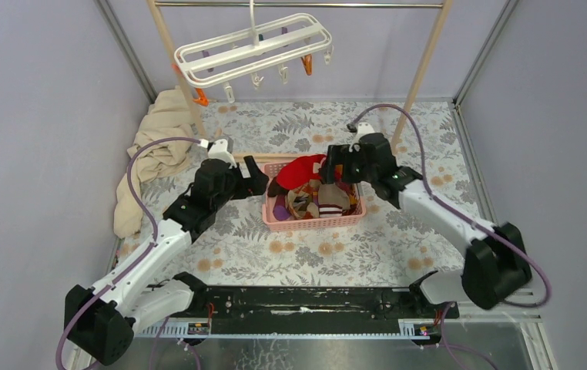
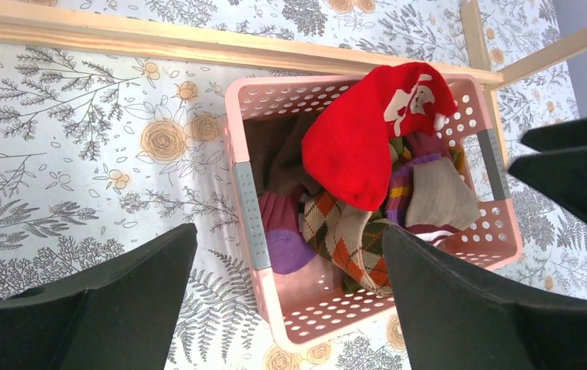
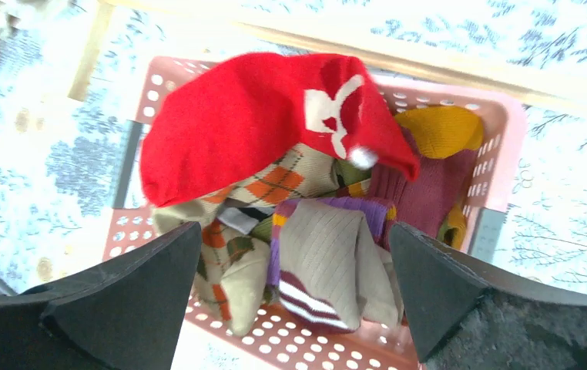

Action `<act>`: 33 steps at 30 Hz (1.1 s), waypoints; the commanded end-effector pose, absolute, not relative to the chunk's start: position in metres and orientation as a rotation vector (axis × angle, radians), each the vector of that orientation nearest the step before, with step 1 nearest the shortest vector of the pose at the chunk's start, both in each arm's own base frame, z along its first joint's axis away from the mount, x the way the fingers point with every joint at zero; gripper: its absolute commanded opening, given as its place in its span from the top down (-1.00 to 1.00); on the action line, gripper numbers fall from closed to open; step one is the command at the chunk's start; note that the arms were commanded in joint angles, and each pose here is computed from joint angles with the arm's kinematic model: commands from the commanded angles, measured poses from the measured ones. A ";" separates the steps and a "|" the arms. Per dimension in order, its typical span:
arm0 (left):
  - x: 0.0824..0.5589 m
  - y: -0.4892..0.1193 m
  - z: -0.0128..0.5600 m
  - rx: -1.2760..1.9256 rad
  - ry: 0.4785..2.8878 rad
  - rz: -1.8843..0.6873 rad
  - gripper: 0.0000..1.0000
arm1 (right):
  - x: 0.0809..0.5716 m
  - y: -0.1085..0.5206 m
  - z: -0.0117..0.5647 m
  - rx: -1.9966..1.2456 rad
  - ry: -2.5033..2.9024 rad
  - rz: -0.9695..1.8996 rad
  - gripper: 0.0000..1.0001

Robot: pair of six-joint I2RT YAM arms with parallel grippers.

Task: Remove the socks clipped to the hanger
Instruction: Move the bin to the center of the board, then reset both arms

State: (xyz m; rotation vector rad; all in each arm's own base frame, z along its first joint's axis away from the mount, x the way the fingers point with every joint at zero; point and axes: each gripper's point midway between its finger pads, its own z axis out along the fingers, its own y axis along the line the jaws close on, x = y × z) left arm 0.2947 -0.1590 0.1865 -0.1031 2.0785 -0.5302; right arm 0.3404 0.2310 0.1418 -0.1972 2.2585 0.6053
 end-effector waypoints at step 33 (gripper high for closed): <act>0.302 -0.111 0.173 -0.042 1.903 -0.269 -0.97 | 0.345 0.100 0.214 0.274 1.812 0.324 -0.99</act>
